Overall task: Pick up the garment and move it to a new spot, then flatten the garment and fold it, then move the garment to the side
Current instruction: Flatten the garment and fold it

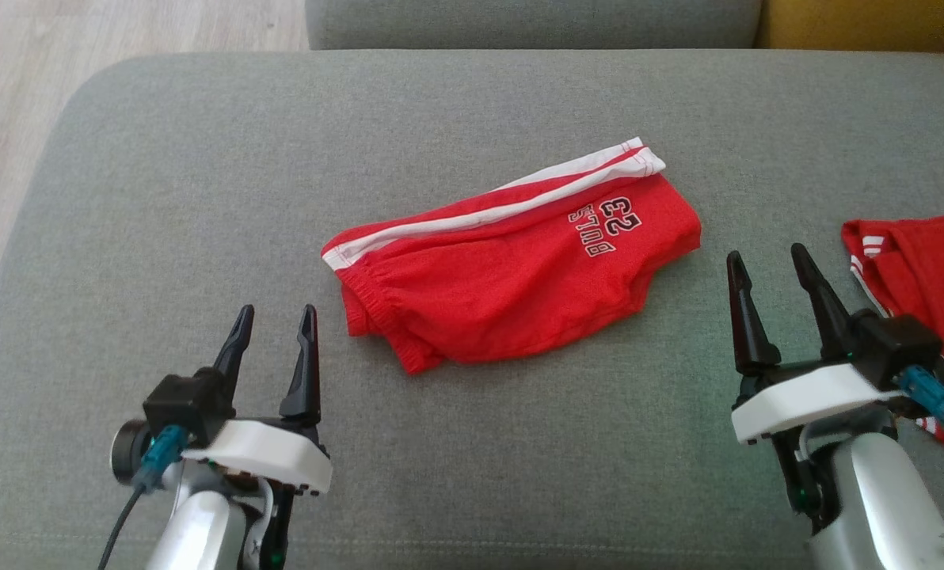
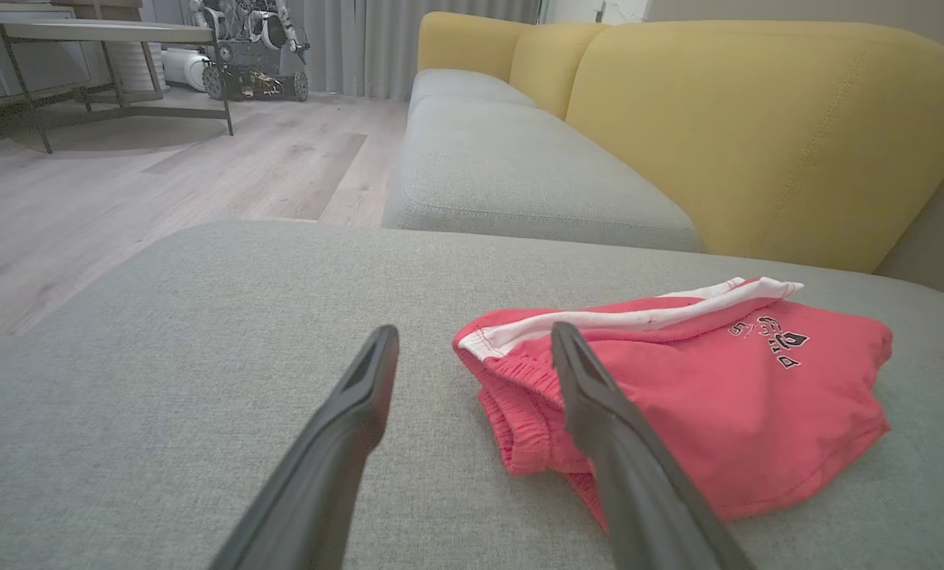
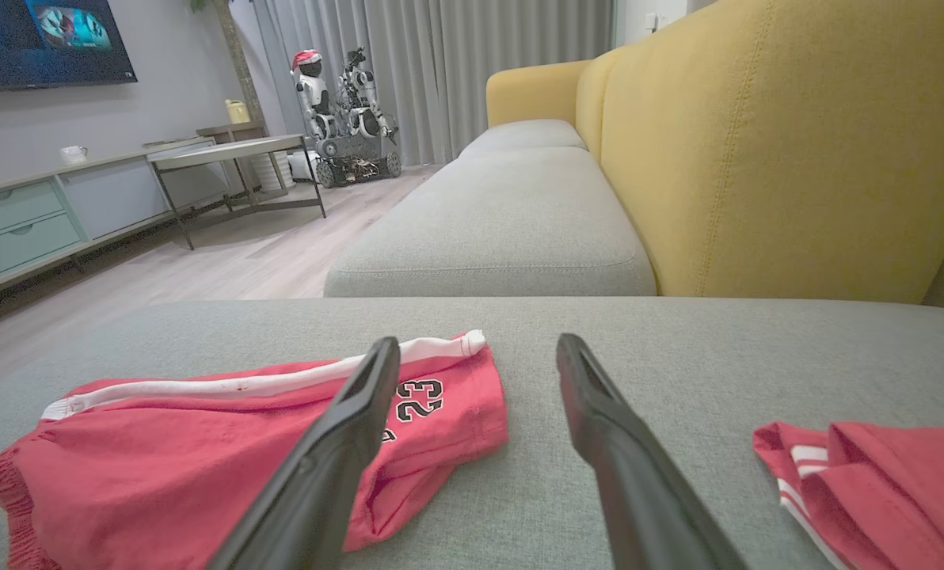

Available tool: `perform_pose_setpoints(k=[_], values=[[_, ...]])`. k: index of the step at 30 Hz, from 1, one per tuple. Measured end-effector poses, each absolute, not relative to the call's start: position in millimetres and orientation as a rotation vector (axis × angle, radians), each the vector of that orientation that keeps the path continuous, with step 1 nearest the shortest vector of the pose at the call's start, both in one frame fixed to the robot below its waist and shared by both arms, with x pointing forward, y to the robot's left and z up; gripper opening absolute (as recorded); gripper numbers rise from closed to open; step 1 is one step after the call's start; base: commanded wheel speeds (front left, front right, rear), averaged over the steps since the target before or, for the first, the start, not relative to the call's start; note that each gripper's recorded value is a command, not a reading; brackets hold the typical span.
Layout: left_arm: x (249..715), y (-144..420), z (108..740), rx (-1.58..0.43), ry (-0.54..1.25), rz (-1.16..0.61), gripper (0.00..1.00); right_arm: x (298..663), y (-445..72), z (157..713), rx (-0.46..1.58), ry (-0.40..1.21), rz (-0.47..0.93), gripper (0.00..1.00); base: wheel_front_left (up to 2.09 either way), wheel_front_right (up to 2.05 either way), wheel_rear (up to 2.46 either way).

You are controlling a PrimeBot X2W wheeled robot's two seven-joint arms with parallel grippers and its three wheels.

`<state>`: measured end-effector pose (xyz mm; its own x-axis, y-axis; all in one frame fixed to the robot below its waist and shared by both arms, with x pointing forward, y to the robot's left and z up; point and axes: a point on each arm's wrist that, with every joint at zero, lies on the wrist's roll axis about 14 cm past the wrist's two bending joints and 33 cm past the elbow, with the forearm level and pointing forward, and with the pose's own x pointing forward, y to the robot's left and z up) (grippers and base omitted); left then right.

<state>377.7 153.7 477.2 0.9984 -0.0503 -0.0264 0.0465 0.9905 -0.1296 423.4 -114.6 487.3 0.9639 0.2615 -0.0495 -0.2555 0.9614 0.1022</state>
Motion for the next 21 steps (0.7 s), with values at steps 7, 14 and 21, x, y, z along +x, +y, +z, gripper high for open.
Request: perform_pose_setpoints(k=[7,14,21], values=[[377.6,155.0,475.8,-0.128,0.034,-0.045,1.00,423.3,-112.2,490.9,0.098,0.063,0.267,1.00,0.00,0.00,0.00],[379.1,155.7,474.2,-0.128,0.038,-0.043,1.00,425.1,-110.6,491.4,0.101,0.061,0.271,1.00,0.00,0.00,0.00],[388.9,152.8,471.4,-0.124,0.044,-0.056,1.00,438.9,-111.1,471.1,0.095,0.123,0.266,1.00,0.00,0.00,0.00]])
